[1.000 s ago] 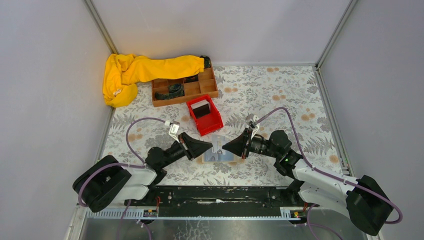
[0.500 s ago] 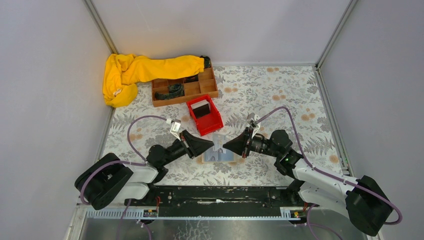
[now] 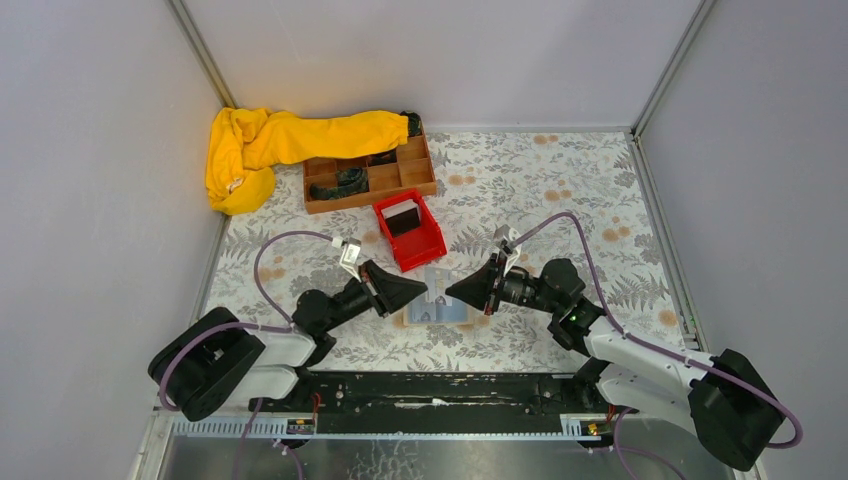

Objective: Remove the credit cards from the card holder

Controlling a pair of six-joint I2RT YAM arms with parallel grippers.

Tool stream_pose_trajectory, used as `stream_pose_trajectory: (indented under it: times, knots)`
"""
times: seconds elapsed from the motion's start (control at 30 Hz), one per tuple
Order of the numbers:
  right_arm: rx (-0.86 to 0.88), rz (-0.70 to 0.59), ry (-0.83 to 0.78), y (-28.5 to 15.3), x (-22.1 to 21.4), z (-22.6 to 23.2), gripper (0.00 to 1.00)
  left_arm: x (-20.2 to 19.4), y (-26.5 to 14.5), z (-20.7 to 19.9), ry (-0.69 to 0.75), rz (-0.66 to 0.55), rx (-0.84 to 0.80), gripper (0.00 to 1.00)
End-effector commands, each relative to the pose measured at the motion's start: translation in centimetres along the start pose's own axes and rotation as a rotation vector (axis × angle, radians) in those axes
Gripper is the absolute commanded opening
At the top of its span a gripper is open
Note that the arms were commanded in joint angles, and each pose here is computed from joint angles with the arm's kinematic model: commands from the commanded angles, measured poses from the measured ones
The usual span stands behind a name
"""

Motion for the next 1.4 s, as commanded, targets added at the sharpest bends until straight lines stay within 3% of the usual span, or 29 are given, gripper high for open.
stream_pose_trajectory:
  times: [0.0, 0.47, 0.73, 1.1, 1.37]
  knots:
    - [0.03, -0.078, -0.056, 0.9, 2.6, 0.8, 0.0, 0.7, 0.2, -4.5, 0.052, 0.017, -0.222, 0.12]
    - [0.035, -0.07, -0.046, 1.2, 2.6, 0.7, 0.0, 0.3, 0.2, -4.6, 0.056, 0.032, -0.229, 0.16]
    - [0.041, -0.071, -0.047, 1.0, 2.6, 0.8, 0.0, 0.1, 0.3, -4.1, 0.05, 0.035, -0.208, 0.26]
    - [0.034, -0.075, -0.048, 1.0, 2.6, 0.7, 0.0, 0.0, 0.2, -3.9, 0.051, 0.031, -0.199, 0.25]
    - [0.009, -0.088, -0.058, 0.6, 3.0, 0.4, 0.0, 0.2, -0.1, -3.7, 0.068, 0.012, -0.17, 0.3]
Point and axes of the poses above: each gripper's point midway between its finger pads, its own y axis out along the fingers, its own z axis along the line the jaws close on, x = y × z, the point moved 3 cm from there along -y, back along the fingers, and after that the axes turned 4 degrees about y, right-handed, at the moved point
